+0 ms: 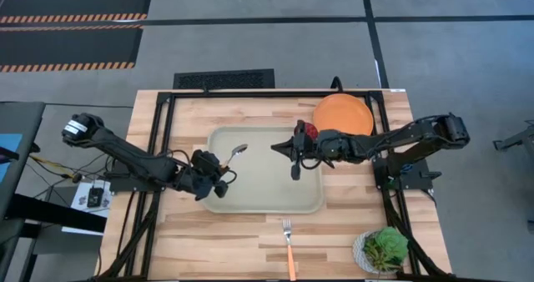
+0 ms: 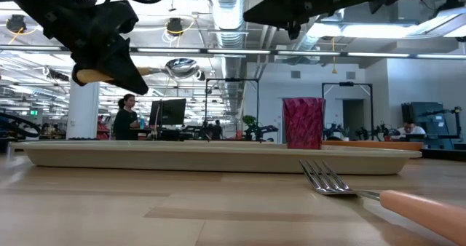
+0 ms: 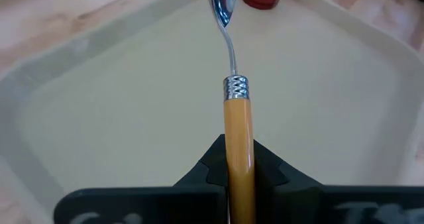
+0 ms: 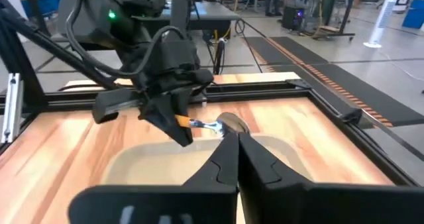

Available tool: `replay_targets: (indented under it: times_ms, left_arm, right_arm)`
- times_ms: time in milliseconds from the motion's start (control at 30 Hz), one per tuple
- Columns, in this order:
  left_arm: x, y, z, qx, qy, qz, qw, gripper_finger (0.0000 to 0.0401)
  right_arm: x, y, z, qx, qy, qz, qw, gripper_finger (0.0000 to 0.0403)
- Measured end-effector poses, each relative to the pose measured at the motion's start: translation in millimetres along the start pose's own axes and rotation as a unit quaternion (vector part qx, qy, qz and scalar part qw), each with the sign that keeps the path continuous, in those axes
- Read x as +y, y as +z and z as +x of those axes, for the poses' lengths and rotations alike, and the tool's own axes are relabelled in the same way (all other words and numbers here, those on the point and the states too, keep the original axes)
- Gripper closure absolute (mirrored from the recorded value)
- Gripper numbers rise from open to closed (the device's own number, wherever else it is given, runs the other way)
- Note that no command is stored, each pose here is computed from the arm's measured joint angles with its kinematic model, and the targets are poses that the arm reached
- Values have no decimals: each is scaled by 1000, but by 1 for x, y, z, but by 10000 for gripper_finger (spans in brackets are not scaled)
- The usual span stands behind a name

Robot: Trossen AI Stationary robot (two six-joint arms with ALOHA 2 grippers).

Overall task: Pick and place plate/cup/fork/spoon on tray
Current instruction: Put the orange spoon on the left side of the gray serving tray

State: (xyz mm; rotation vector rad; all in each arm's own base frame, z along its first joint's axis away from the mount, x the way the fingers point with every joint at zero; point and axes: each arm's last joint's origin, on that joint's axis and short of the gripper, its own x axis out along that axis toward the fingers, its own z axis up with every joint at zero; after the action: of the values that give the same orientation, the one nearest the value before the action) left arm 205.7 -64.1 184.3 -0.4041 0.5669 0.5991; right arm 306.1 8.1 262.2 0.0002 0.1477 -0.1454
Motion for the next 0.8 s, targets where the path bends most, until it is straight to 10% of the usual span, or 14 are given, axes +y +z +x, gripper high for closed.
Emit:
replay_targets:
  times_ms: [533,800]
  left_arm:
    - [2,-21,-13,8,35,-137,990,397]
    - [-18,-27,0,7,-15,-113,993,397]
  right_arm:
    - [16,-4,-3,18,27,-19,999,396]
    - [29,-8,-5,30,49,-10,998,393]
